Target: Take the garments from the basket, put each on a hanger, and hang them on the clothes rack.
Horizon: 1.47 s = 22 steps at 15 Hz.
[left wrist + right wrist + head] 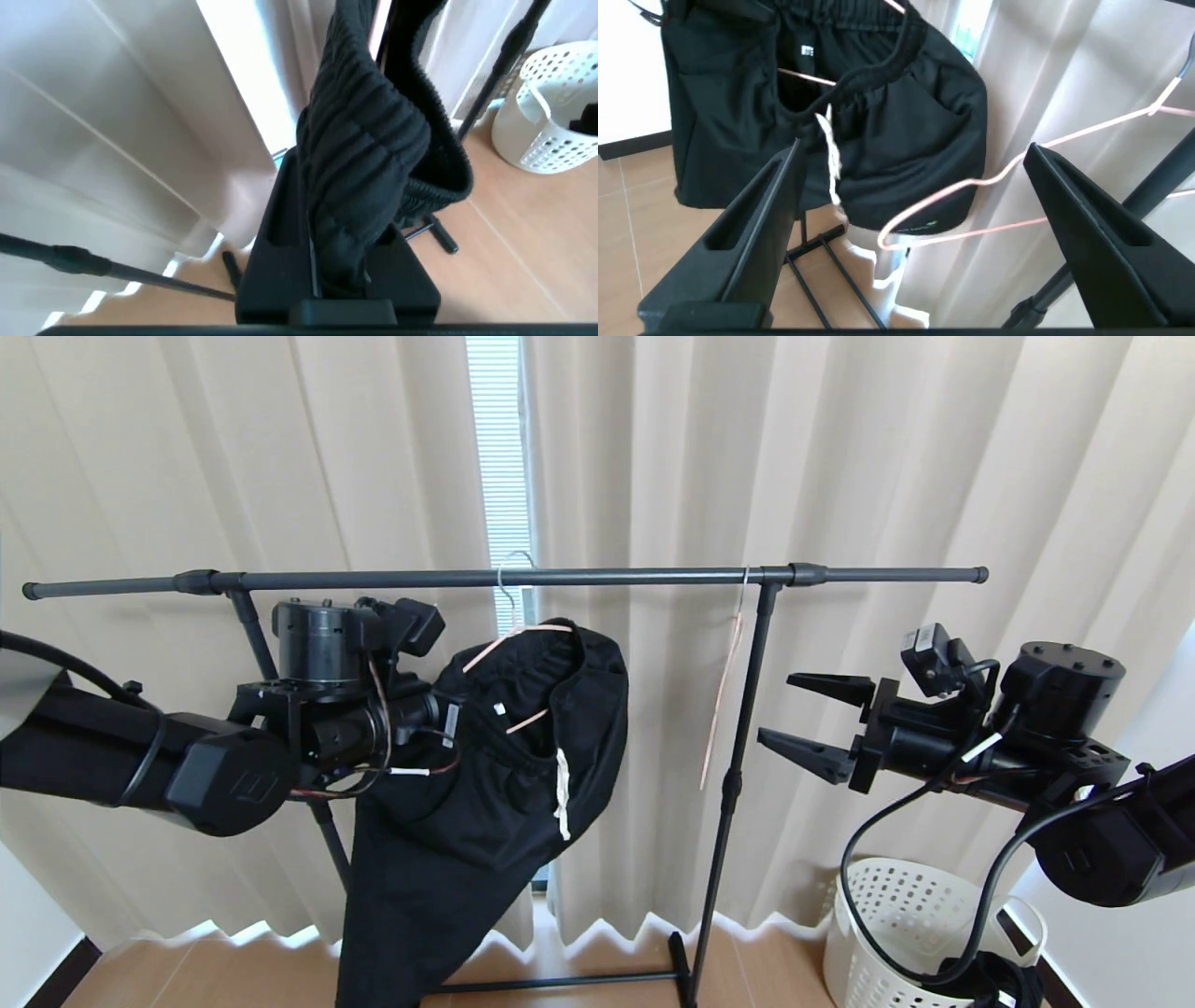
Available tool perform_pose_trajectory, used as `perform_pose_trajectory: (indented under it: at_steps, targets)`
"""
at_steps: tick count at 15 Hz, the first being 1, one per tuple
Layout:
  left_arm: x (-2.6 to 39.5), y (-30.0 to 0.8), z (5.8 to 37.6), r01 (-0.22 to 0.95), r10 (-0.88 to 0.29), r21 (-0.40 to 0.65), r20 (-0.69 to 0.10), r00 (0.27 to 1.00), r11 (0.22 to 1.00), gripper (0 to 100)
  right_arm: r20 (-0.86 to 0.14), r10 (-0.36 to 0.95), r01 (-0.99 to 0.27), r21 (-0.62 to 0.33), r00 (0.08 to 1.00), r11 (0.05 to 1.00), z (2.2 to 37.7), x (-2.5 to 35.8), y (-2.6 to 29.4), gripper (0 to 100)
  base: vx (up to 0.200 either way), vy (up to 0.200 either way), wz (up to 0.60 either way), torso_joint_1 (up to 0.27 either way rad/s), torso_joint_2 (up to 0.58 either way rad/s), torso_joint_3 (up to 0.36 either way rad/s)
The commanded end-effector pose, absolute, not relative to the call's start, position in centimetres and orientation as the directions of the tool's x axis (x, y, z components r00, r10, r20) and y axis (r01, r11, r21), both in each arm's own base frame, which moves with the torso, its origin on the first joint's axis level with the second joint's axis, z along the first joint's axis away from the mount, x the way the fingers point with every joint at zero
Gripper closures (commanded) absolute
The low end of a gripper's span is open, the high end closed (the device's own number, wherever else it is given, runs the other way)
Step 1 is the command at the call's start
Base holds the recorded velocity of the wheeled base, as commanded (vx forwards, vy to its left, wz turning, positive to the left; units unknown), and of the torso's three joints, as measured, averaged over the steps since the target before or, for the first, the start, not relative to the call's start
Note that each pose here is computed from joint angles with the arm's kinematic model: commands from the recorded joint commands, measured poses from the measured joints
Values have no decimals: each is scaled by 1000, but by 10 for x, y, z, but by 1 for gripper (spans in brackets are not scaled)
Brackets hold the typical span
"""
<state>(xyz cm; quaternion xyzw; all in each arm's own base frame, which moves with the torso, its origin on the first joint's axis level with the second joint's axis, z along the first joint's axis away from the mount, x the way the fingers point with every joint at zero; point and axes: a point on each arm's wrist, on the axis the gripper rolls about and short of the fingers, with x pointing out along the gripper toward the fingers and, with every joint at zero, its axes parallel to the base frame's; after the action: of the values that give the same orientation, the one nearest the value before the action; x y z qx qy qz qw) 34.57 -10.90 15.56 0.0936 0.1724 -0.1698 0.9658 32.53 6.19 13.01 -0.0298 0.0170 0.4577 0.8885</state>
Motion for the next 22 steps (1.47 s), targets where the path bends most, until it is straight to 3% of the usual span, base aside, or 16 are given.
perform_pose_trajectory:
  at_steps: [1, 9, 22]
  targets:
    - [367, -116, 152, 347, -290, 100, -361, 886, 933, 100, -57, 813, -815, -38, 580, 578, 130, 325, 62, 0, 0, 0, 0, 0, 0, 0]
    - [405, -128, 142, 338, -290, 76, -361, 886, 938, 100, -57, 812, -814, -38, 581, 580, 130, 326, 62, 0, 0, 0, 0, 0, 0, 0]
    - [430, -131, 125, 329, -281, 76, -363, 889, 941, 100, -57, 811, -813, -38, 582, 581, 130, 327, 62, 0, 0, 0, 0, 0, 0, 0]
